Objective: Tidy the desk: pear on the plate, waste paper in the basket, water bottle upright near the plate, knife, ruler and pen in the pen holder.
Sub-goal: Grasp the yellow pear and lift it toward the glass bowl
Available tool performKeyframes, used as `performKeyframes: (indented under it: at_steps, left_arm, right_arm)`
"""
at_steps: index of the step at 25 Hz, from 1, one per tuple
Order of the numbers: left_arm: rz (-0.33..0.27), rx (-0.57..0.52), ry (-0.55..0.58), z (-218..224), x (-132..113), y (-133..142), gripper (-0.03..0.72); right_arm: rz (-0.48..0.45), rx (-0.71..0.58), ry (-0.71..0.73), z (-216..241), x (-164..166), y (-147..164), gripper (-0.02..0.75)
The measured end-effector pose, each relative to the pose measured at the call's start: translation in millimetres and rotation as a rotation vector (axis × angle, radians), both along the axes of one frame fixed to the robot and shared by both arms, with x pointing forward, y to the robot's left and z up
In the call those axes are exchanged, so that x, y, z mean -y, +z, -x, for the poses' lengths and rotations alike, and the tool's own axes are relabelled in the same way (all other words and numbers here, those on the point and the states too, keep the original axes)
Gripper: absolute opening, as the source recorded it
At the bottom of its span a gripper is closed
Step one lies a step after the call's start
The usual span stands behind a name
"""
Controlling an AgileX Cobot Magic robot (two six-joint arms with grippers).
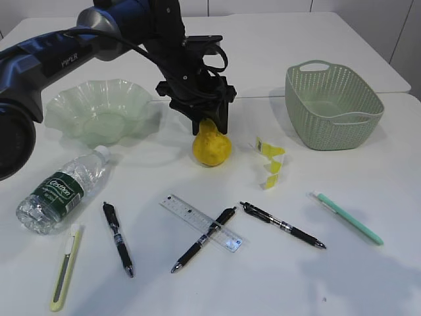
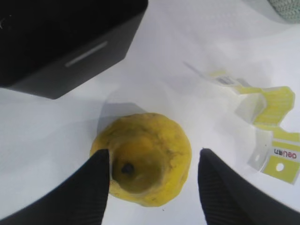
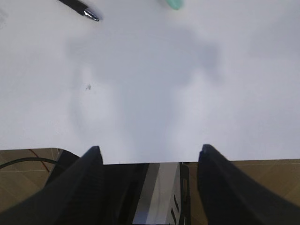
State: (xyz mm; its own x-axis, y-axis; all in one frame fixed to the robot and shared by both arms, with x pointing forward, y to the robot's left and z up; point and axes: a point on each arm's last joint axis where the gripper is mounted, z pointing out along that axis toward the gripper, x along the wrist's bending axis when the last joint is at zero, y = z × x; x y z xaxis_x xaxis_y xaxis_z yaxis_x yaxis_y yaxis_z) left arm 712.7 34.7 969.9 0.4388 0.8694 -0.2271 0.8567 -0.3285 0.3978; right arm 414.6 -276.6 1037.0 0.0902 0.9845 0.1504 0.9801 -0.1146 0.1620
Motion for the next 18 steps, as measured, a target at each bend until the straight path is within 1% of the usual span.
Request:
performKeyframes:
  at_steps: [13, 18]
  left_arm:
    - [0.000, -0.007, 0.002, -0.6, 0.5, -4.4, 0.424]
    - [-0.005, -0.022, 0.002, -1.6, 1.2, -13.2, 0.424]
  right_arm:
    - [0.000, 0.002, 0.000, -0.2, 0.0, 0.0, 0.496]
    - [0.000, 0.002, 0.000, -0.2, 0.0, 0.0, 0.496]
